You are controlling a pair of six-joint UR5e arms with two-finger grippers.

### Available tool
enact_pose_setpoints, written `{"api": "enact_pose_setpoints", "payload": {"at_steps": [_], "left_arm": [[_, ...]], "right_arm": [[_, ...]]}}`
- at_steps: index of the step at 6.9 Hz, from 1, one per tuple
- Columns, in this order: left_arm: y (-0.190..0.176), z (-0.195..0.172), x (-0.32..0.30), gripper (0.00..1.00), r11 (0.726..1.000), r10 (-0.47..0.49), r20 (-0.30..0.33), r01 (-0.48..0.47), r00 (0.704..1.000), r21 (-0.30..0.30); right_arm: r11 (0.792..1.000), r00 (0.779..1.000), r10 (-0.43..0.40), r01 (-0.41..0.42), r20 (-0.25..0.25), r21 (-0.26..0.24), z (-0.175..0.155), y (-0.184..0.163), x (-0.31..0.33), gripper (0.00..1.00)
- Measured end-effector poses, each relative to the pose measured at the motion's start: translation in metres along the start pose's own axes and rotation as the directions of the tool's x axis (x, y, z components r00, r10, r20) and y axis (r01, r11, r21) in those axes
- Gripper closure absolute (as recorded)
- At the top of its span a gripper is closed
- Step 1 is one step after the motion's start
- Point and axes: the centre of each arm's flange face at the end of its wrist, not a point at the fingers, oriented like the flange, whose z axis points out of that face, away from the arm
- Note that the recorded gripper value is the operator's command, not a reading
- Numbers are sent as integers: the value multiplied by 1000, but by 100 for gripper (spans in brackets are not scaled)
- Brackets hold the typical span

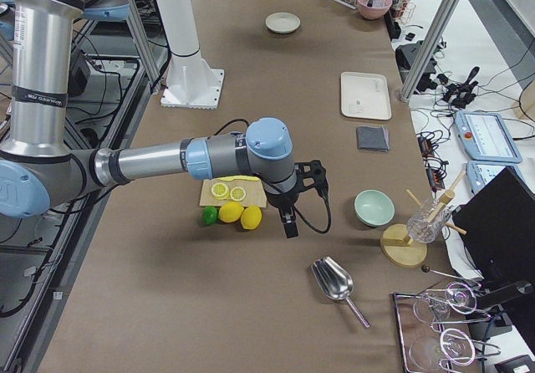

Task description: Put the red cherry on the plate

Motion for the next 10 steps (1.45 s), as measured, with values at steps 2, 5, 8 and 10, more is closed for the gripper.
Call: {"api": "enact_pose_setpoints", "payload": {"at_steps": [2, 5, 8, 10], "left_arm": [[2, 1, -2, 2, 1000, 16, -6, -15, 1000, 11], [-10, 0, 12, 1, 997, 68, -21, -67, 997, 48], [-7, 33, 33, 1, 996, 91, -100, -92, 991, 0], [-2, 68, 56, 2, 997, 21, -202, -37, 979, -74]], "right_arm": [[1000, 1000, 4, -4, 18, 7, 0, 3, 0, 0], [997, 997, 74, -75, 23, 21, -2, -2, -7, 0], [984, 982, 176, -178, 69, 14, 31, -29, -70, 0], [973, 967, 231, -233, 108, -1, 63, -38, -129, 0]]}}
